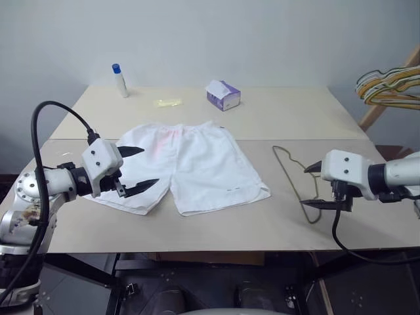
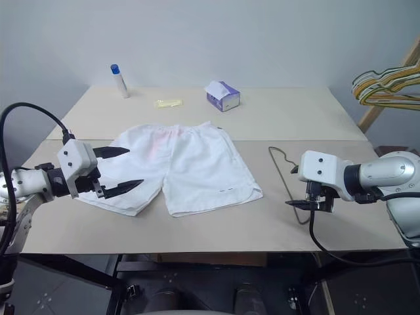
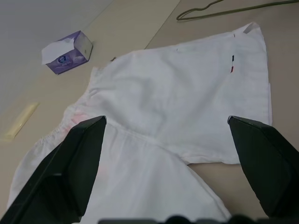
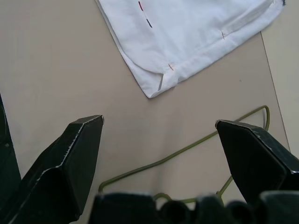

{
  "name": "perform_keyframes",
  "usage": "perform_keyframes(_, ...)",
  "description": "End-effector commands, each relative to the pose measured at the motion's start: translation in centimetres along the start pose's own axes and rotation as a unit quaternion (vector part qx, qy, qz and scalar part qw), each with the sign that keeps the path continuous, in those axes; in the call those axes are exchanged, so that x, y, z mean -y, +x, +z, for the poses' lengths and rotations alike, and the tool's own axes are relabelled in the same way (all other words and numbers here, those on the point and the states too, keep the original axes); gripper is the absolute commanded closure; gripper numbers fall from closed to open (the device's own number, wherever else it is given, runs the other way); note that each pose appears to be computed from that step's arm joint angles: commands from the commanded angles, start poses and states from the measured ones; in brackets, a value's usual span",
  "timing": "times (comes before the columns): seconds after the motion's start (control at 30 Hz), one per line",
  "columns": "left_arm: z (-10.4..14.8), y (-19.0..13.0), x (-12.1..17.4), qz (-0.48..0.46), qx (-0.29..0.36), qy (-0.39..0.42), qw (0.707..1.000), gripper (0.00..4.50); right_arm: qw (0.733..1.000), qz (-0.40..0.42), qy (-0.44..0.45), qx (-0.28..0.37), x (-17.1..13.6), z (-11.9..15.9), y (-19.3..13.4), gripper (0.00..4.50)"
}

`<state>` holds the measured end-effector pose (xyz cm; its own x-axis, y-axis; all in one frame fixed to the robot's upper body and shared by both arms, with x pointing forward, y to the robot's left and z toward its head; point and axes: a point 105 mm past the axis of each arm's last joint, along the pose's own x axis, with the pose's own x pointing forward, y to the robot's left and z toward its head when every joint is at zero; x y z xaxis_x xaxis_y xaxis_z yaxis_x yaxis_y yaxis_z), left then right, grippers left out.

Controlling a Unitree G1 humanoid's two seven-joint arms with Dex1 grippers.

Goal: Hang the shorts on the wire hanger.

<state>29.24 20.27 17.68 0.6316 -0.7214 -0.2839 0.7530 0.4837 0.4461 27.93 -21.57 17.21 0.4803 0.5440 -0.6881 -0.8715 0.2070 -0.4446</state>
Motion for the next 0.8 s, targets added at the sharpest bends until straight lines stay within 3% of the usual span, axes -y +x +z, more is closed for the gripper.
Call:
perform_keyframes(0.03, 1.0, -0.4, -0.5, 0.012, 0.011, 0.006, 1.000, 0.00, 1.000, -0.019, -0.019, 0.013, 0.8, 0.9, -0.6, 0.02)
perform_keyframes(0.4, 2.3, 0.6, -1.1, 0.024, 0.039, 0.010, 0.999, 0.00, 0.999, -0.023, -0.023, 0.012, 1.0, 1.0, -0.6, 0.02)
perform_keyframes(0.8, 3.7, 7.1, 2.9, -0.085, 0.070, -0.032, 0.993, 0.00, 0.997, -0.074, 0.003, 0.018, 1.0, 1.0, -0.9, 0.02)
